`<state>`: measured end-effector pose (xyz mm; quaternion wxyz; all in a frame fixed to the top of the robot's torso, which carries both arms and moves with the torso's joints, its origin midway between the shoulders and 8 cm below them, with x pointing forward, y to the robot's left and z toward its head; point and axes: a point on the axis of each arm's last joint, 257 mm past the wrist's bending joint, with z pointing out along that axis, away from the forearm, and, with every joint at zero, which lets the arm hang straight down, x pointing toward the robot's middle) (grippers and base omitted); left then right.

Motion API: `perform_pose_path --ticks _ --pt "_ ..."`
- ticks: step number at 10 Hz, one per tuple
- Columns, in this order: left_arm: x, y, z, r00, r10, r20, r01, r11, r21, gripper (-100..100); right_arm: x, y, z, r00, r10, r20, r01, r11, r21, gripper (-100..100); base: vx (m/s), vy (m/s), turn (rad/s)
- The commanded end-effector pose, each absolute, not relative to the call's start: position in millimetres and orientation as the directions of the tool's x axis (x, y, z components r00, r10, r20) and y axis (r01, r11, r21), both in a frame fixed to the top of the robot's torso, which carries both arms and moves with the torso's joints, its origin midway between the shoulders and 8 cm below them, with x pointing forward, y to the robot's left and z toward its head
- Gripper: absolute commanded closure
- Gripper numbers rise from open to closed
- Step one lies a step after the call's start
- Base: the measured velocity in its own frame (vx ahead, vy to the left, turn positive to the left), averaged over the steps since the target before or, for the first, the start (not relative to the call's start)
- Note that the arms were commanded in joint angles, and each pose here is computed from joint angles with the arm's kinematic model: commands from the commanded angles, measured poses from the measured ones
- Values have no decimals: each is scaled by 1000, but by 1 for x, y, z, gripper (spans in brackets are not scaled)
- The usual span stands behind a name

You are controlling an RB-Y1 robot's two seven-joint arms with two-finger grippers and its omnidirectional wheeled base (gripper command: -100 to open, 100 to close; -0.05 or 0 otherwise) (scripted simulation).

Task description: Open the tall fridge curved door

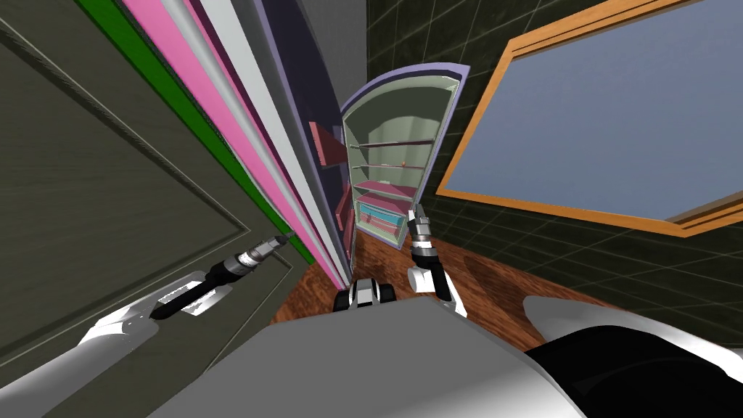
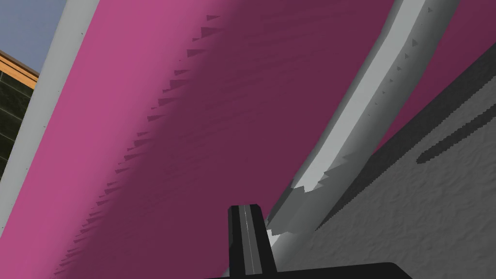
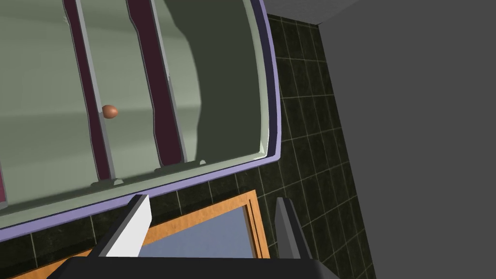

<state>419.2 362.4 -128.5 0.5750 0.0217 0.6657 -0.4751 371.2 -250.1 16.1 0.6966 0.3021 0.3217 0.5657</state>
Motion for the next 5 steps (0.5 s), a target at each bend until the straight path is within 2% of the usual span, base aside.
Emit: perform_pose_path --ticks 1,3,5 --pt "407 354 -128 -363 -502 -785 598 521 -609 100 371 -250 16 153 983 -106 -594 177 785 0 32 193 88" --pt "398 346 -128 -383 -489 -784 617 496 -611 100 371 -250 16 153 982 -106 -594 177 785 0 40 202 78" --pt "393 342 -127 -393 -482 -783 627 483 -612 100 371 -250 16 153 983 -106 -594 177 785 0 32 130 45"
